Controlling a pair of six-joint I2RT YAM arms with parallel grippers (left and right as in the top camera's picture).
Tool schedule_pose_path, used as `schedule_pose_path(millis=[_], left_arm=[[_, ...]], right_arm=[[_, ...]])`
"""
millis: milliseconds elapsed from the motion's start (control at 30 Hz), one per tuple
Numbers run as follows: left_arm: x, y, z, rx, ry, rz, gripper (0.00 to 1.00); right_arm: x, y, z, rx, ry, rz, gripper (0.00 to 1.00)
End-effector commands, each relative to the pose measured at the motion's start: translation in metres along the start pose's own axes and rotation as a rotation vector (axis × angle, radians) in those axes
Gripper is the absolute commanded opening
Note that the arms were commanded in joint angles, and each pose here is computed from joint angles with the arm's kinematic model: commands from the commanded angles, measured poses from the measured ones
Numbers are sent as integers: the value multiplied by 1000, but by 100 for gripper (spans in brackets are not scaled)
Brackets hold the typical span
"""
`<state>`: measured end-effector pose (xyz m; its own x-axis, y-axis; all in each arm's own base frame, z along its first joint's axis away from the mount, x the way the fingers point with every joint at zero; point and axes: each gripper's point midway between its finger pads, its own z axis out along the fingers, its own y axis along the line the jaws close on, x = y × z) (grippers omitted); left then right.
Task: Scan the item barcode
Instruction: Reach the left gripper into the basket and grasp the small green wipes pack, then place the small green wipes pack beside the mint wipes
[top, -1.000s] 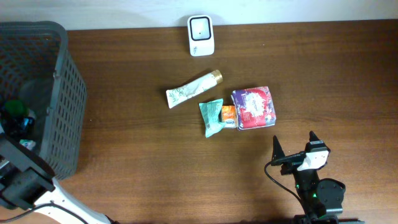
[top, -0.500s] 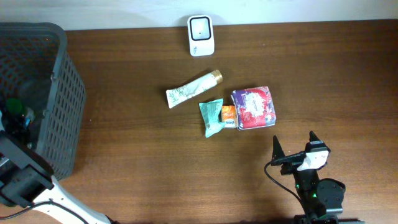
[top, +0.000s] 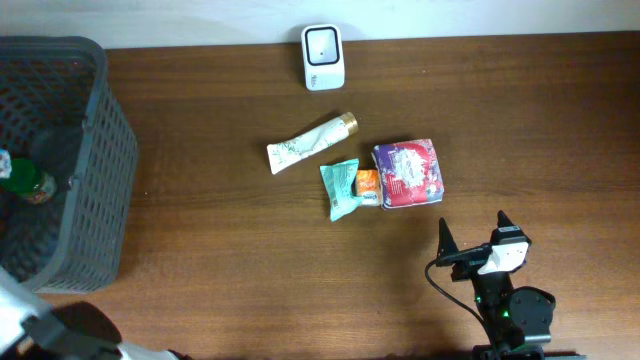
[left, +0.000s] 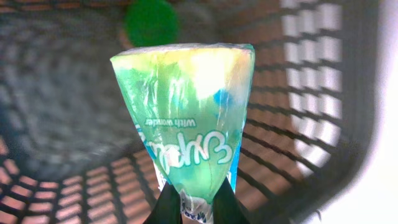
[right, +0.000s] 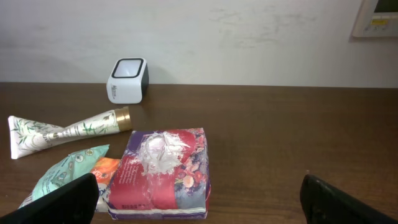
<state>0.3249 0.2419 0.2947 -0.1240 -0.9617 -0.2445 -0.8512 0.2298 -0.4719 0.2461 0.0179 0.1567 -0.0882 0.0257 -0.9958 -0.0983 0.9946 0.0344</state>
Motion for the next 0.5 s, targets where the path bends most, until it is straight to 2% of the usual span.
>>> schedule_pose_path(millis=[0, 100, 167, 200, 267, 467], left_arm=[[37, -58, -65, 311, 19, 140, 0], [84, -111, -105, 489, -47, 488, 0], [136, -148, -124, 614, -47, 738, 0], [158, -159, -126, 652, -26, 817, 0], [223, -176, -125, 712, 57, 1008, 0], [342, -179, -49, 486, 184, 1286, 0]], right_arm=[[4, 0, 1, 2, 6, 8, 99], [4, 0, 1, 2, 6, 8, 99], [4, 0, 1, 2, 6, 8, 99], [4, 0, 1, 2, 6, 8, 98], [4, 0, 1, 2, 6, 8, 99], [4, 0, 1, 2, 6, 8, 99]])
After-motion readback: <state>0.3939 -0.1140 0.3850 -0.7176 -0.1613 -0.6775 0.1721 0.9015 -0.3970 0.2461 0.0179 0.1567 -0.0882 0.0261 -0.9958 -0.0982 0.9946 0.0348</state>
